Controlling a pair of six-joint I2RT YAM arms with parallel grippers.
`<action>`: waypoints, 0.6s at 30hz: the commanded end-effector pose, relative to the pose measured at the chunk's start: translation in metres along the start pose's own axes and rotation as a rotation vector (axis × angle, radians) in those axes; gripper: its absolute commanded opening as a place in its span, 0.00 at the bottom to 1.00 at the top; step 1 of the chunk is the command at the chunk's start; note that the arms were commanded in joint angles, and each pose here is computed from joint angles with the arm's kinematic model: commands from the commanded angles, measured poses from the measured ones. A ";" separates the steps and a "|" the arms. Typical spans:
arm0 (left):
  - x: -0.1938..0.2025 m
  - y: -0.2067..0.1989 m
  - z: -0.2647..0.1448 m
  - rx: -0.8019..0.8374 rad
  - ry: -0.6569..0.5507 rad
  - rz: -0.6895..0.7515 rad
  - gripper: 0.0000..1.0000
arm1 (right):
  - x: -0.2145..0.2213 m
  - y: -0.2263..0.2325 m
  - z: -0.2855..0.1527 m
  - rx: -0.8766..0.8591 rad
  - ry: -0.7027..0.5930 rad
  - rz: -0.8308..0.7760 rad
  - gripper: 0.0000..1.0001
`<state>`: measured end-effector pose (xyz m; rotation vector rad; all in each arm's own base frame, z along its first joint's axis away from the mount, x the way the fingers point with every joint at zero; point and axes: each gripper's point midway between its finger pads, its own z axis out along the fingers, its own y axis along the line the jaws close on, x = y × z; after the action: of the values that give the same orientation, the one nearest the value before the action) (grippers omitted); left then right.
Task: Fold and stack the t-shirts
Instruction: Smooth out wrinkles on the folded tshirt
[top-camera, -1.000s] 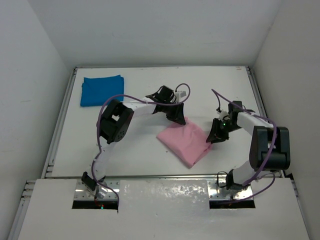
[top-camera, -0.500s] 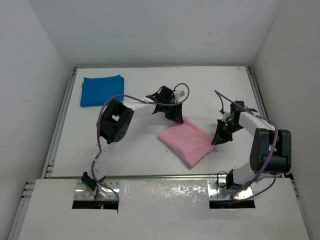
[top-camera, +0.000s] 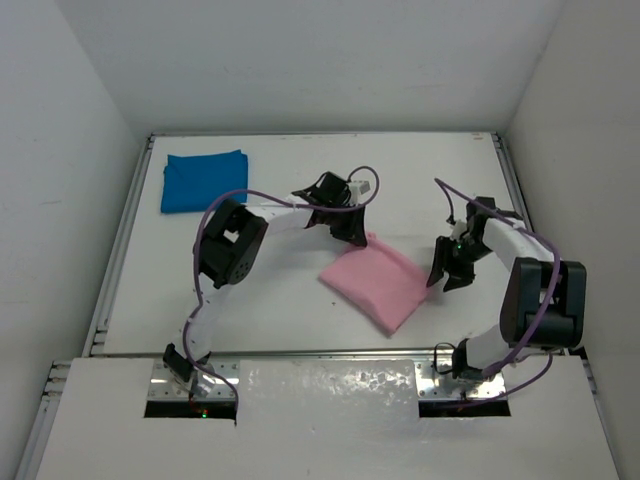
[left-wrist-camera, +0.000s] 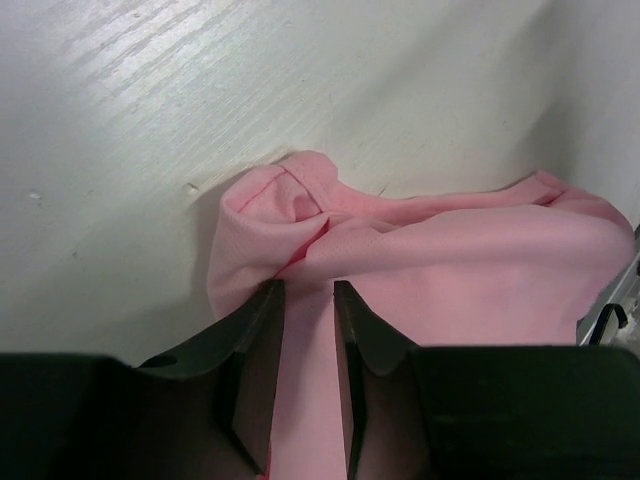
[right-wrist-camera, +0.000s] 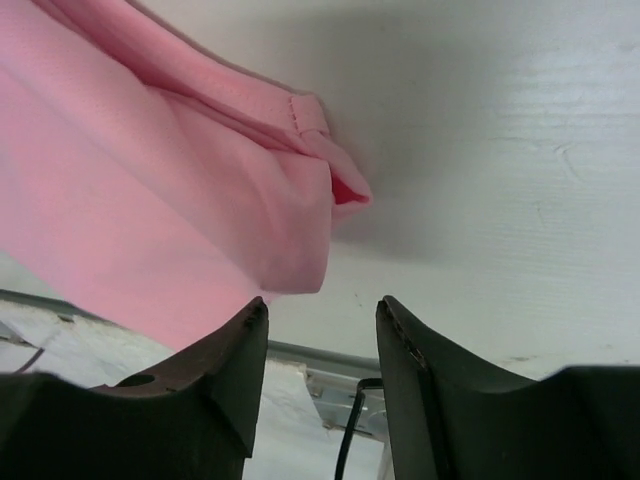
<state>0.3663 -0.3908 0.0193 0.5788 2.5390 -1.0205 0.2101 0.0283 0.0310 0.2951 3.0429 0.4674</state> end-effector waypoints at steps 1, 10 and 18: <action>-0.031 -0.023 -0.030 -0.023 -0.079 0.023 0.26 | -0.030 0.014 -0.031 -0.029 -0.125 -0.037 0.47; -0.060 -0.050 -0.086 -0.076 -0.123 0.085 0.30 | -0.052 0.114 -0.051 -0.528 -0.375 -0.036 0.42; -0.042 -0.036 -0.118 -0.110 -0.134 -0.005 0.27 | -0.041 0.200 -0.030 -0.786 -0.360 -0.133 0.40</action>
<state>0.3674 -0.3652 0.1355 0.5505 2.4332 -0.9132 0.2577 0.1702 0.0930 0.1101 2.4989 1.1569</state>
